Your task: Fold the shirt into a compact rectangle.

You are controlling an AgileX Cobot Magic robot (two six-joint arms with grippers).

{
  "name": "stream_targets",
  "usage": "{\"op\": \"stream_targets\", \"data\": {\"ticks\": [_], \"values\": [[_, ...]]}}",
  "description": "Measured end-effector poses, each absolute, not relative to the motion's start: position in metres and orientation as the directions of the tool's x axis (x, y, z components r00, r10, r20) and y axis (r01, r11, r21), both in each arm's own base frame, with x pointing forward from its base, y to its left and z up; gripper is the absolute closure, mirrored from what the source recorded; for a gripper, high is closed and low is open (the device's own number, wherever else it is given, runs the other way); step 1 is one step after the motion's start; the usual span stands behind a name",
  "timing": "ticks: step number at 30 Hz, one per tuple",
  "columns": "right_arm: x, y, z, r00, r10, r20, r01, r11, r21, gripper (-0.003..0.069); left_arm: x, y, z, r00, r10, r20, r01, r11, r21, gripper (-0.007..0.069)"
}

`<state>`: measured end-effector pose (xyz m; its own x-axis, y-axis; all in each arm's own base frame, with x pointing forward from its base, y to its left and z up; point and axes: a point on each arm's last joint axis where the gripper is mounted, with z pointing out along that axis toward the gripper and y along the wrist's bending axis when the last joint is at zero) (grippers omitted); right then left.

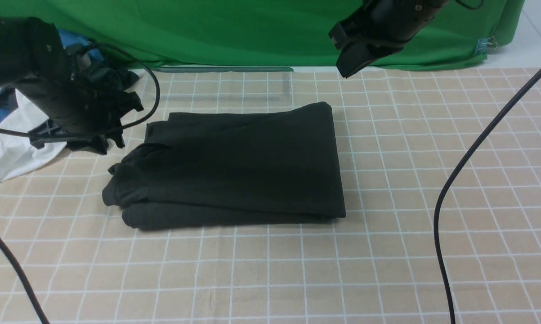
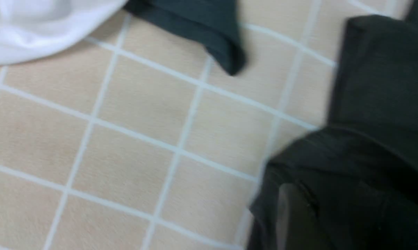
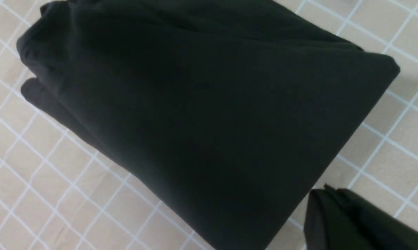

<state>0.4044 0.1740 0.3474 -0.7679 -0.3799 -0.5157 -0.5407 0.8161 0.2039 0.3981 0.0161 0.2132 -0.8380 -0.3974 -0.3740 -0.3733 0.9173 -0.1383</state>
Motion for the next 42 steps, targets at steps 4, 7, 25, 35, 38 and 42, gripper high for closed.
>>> {"op": "stream_targets", "data": {"ticks": [4,7,25,35,38,42], "values": [[0.404,0.174,0.347,-0.768,-0.381,-0.515,-0.541,0.816,0.204,0.0624,0.403,0.023,0.191,-0.851,-0.413,-0.325,-0.397,0.91,-0.12,0.0272],[0.404,0.174,0.347,-0.768,-0.381,-0.515,-0.541,0.816,0.204,0.0624,0.403,0.022,0.184,-0.858,-0.417,-0.301,-0.398,0.909,-0.126,0.0265],[0.405,0.174,0.347,-0.766,-0.379,-0.519,-0.542,0.816,0.202,0.0624,0.402,0.014,0.218,-0.896,-0.239,-0.373,-0.2,0.97,-0.139,0.0578],[0.405,0.174,0.348,-0.763,-0.377,-0.525,-0.541,0.817,0.201,0.0624,0.4,0.016,0.241,-0.861,-0.192,-0.472,-0.154,0.981,-0.118,0.0578],[0.405,0.174,0.348,-0.763,-0.377,-0.525,-0.541,0.817,0.201,0.0624,0.408,0.017,0.226,-0.862,-0.192,-0.47,-0.156,0.981,-0.114,0.0577],[0.405,0.174,0.348,-0.763,-0.376,-0.526,-0.541,0.817,0.201,0.0624,0.417,0.018,0.204,-0.863,-0.201,-0.463,-0.173,0.98,-0.103,0.0568]]}}
